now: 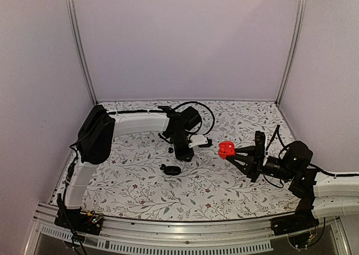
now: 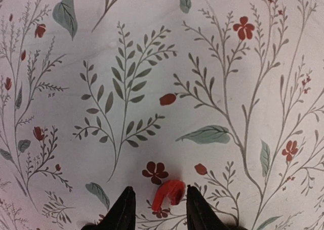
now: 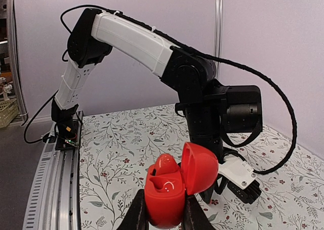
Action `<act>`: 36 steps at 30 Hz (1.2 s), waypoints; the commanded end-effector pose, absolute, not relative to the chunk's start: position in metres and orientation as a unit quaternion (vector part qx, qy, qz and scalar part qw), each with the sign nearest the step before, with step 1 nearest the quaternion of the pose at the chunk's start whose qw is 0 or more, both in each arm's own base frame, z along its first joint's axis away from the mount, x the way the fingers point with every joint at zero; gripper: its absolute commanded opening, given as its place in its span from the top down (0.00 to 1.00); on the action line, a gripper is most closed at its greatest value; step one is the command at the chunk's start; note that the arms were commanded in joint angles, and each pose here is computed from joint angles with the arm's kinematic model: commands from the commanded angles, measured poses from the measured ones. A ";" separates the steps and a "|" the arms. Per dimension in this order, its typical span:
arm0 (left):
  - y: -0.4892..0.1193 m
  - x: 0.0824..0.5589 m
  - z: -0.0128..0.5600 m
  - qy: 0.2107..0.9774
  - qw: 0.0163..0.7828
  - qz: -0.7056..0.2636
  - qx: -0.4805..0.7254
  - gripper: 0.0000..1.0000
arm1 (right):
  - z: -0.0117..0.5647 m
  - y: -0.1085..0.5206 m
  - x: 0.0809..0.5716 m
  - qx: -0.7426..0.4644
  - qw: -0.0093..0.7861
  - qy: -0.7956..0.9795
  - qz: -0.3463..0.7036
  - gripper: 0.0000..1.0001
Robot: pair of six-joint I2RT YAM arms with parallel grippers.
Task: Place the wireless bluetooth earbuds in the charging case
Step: Pick up the right earbud from the center of the board.
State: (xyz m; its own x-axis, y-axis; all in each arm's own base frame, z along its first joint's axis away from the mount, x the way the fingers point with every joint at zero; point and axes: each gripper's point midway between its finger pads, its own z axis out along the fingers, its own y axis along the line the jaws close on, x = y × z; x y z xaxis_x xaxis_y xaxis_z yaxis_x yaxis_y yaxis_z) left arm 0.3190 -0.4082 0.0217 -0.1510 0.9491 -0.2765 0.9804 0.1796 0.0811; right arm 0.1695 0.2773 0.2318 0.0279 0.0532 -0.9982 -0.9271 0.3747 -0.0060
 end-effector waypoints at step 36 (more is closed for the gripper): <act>-0.398 0.323 0.011 0.773 0.111 -0.067 0.620 0.77 | 0.242 0.276 0.182 -0.375 0.628 0.566 0.380 1.00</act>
